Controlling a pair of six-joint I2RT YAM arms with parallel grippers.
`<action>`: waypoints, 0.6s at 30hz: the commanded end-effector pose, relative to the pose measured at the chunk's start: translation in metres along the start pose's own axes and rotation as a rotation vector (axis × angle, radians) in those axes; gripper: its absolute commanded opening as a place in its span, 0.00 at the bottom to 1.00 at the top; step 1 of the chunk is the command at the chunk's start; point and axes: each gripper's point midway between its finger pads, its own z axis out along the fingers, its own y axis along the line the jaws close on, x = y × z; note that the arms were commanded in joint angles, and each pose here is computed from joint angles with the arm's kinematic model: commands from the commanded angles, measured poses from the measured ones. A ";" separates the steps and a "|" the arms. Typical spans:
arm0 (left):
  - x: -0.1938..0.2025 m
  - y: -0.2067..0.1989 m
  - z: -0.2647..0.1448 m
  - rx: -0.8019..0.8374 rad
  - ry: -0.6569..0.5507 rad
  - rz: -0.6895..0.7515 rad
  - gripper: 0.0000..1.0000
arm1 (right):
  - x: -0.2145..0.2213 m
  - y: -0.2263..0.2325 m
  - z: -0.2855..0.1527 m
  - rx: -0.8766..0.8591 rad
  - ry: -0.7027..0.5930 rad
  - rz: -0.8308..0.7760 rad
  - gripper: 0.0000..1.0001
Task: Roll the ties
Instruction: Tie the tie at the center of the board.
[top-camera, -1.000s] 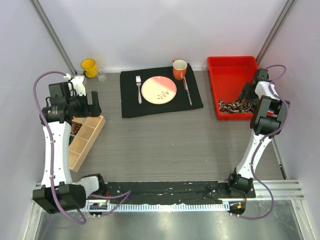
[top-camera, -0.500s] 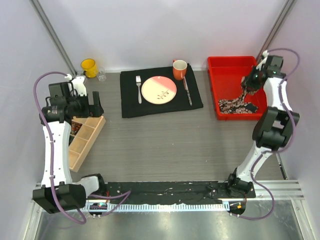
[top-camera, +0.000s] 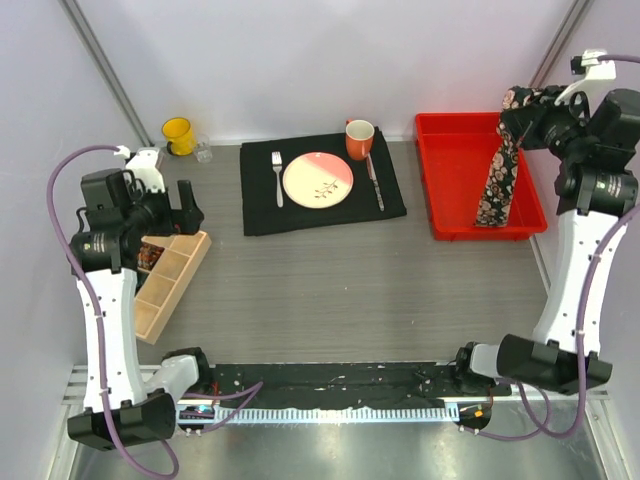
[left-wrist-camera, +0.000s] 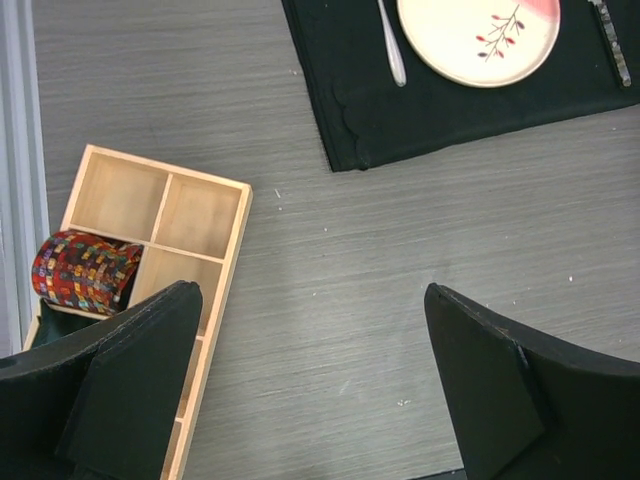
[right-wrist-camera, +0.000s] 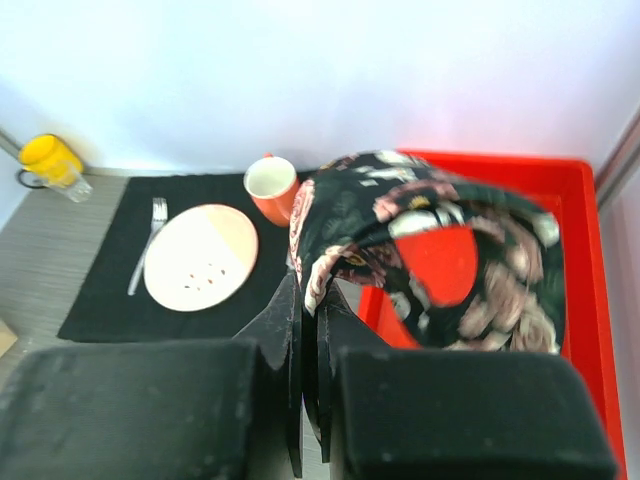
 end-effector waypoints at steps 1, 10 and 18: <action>-0.027 -0.004 -0.017 -0.008 -0.130 0.036 0.98 | -0.040 0.052 -0.043 -0.135 -0.106 -0.047 0.01; -0.024 -0.026 -0.024 0.117 -0.135 0.111 0.97 | -0.065 0.154 -0.066 -0.543 -0.144 0.113 0.01; -0.028 -0.026 -0.023 0.116 -0.148 0.114 0.96 | -0.098 0.172 -0.082 -0.560 -0.225 0.164 0.01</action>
